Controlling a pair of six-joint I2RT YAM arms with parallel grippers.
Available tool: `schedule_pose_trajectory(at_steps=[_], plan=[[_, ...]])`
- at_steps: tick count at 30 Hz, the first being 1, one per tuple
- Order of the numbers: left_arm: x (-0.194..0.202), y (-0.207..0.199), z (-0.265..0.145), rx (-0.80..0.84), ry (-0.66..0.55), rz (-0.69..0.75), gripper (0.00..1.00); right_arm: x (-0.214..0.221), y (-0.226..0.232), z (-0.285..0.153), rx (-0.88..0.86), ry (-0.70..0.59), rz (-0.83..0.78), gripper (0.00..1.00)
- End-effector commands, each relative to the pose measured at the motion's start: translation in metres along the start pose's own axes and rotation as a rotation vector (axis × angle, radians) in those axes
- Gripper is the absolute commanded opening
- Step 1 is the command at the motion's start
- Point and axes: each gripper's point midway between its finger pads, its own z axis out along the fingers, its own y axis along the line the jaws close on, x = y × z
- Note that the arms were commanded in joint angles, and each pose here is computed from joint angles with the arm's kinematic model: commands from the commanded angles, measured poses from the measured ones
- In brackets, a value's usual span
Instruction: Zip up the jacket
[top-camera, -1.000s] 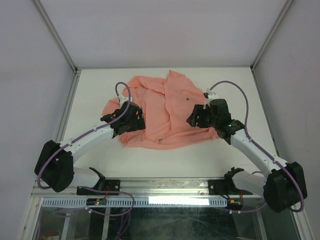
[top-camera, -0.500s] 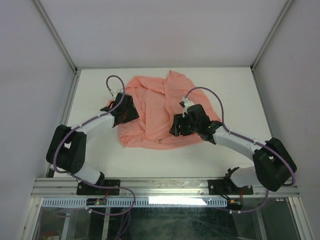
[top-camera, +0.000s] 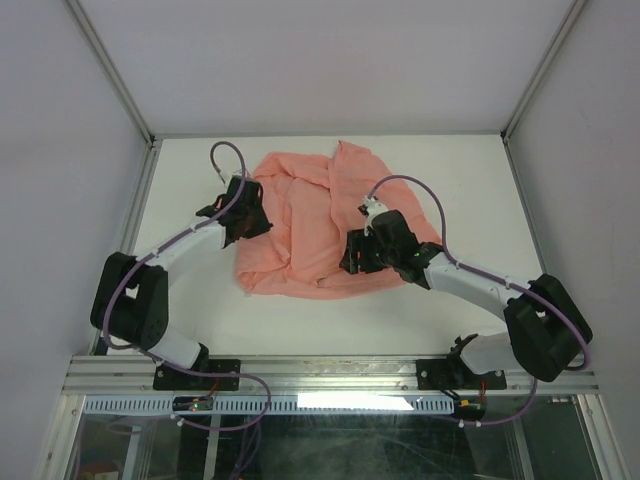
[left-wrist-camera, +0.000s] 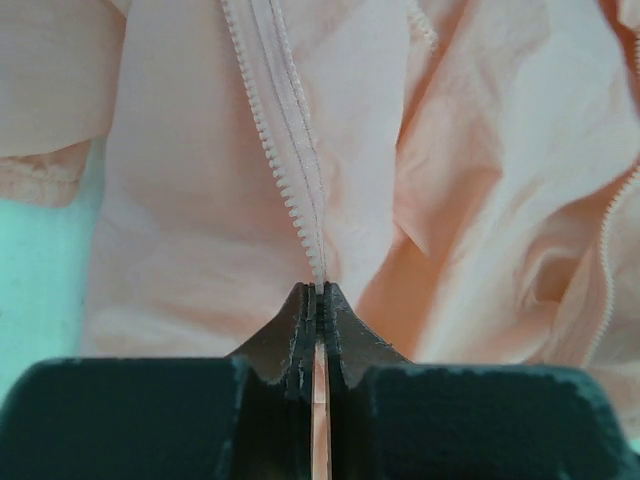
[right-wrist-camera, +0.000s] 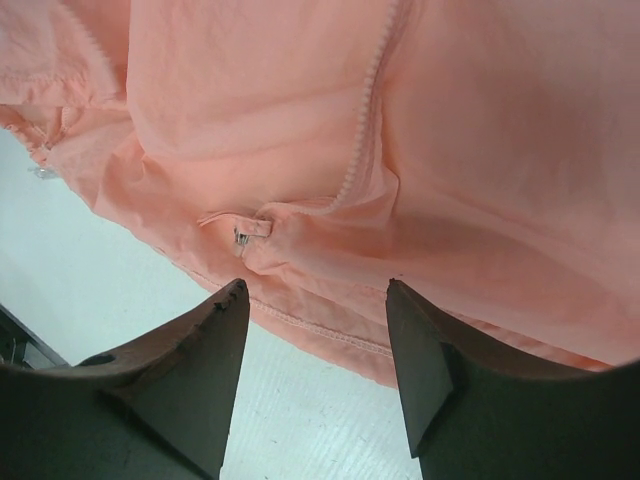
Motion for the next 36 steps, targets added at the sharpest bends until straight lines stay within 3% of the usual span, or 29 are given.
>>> schedule_pose_trajectory(at_steps=[1,6,11,16,20,22,25,28,36], plan=[[-0.041,-0.022,-0.065,0.056,-0.126,0.067,0.00,-0.026,0.007,-0.008,0.005,-0.085,-0.018,0.60],[-0.024,-0.034,-0.103,0.073,-0.077,0.192,0.00,-0.027,0.005,-0.010,0.018,-0.087,-0.017,0.60],[0.032,-0.086,-0.128,0.185,0.035,0.328,0.01,-0.029,0.001,-0.014,0.040,-0.110,-0.007,0.60],[0.106,-0.142,-0.139,0.339,0.141,0.434,0.08,-0.028,-0.004,-0.021,0.055,-0.139,0.000,0.60],[0.155,-0.159,-0.123,0.395,0.257,0.487,0.14,-0.025,-0.010,-0.025,0.082,-0.151,0.006,0.60],[0.161,-0.163,-0.124,0.418,0.272,0.490,0.24,-0.025,-0.011,-0.026,0.086,-0.153,0.006,0.60],[0.148,-0.165,-0.136,0.442,0.220,0.473,0.46,-0.021,-0.013,-0.026,0.089,-0.144,0.006,0.60],[0.115,-0.164,-0.150,0.451,0.119,0.437,0.59,-0.019,-0.009,-0.025,0.064,-0.136,0.003,0.60],[0.005,-0.137,-0.123,0.358,-0.059,0.276,0.69,-0.023,0.024,-0.019,-0.092,-0.135,-0.014,0.59]])
